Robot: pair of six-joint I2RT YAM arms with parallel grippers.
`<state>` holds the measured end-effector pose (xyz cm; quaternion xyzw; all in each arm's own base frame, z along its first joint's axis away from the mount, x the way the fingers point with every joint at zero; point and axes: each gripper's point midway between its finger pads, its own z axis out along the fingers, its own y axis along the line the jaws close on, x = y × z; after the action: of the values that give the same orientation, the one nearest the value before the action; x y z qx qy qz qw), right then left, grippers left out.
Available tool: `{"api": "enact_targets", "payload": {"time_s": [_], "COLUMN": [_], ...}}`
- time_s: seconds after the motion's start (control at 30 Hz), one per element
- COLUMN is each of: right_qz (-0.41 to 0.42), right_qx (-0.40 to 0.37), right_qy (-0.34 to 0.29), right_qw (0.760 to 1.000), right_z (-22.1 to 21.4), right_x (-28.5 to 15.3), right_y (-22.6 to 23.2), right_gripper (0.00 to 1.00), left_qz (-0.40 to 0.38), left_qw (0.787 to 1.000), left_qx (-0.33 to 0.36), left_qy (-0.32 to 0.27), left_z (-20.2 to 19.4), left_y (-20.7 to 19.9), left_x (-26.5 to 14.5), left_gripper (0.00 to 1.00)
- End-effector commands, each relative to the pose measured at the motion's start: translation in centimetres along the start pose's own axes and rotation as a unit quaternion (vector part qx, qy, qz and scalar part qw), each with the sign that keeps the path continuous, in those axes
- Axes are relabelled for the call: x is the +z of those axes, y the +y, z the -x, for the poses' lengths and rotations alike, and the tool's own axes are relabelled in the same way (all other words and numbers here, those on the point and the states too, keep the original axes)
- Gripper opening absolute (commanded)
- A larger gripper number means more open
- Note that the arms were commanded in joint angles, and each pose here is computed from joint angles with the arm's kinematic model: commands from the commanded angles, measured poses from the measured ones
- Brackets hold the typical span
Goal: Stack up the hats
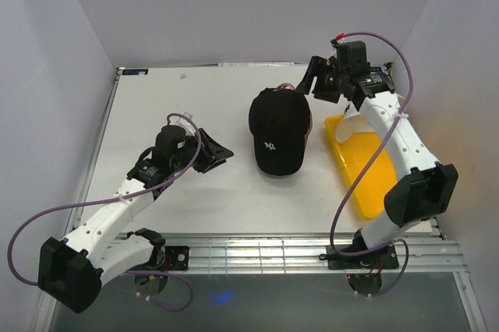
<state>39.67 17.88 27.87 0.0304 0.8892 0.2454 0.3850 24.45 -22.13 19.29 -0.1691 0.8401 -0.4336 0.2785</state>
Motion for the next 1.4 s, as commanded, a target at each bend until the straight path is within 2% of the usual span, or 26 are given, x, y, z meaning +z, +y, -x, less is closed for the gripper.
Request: {"api": "enact_targets", "payload": {"time_s": [0.0,0.17,0.23,0.3,0.4,0.9,1.37], "right_qz": [0.029,0.035,0.035,0.028,0.035,0.053,-0.050], "right_qx": [-0.005,0.003,0.009,0.013,0.020,0.041,0.024], "right_qy": [0.015,0.047,0.054,0.068,0.079,0.129,0.177], "right_qw": [0.999,0.998,0.998,0.997,0.996,0.989,0.983], "right_z": [0.3,-2.1,-2.8,-3.8,-5.0,-10.0,-14.1], "right_x": [1.1,3.0,3.4,4.1,4.7,7.0,8.2], "right_y": [0.8,-0.1,-0.3,-1.0,-1.2,-2.7,-7.4], "right_gripper": [0.72,0.71,0.60,0.43,0.28,0.08,0.08], "left_qz": [-0.011,-0.005,-0.002,-0.002,-0.001,0.013,0.021], "left_qw": [1.000,1.000,1.000,1.000,1.000,1.000,1.000], "left_qx": [0.018,0.019,0.018,0.017,0.015,0.006,-0.005], "left_qy": [-0.016,-0.018,-0.018,-0.016,-0.015,-0.014,-0.018], "left_z": [1.2,1.4,1.4,1.3,1.3,1.1,1.1], "left_y": [-1.7,-1.5,-1.3,-1.4,-1.3,-0.3,0.2], "left_x": [-0.8,-0.6,-0.5,-0.4,-0.3,0.1,0.3], "left_gripper": [0.52,0.52,0.52,0.52,0.52,0.52,0.51]}}
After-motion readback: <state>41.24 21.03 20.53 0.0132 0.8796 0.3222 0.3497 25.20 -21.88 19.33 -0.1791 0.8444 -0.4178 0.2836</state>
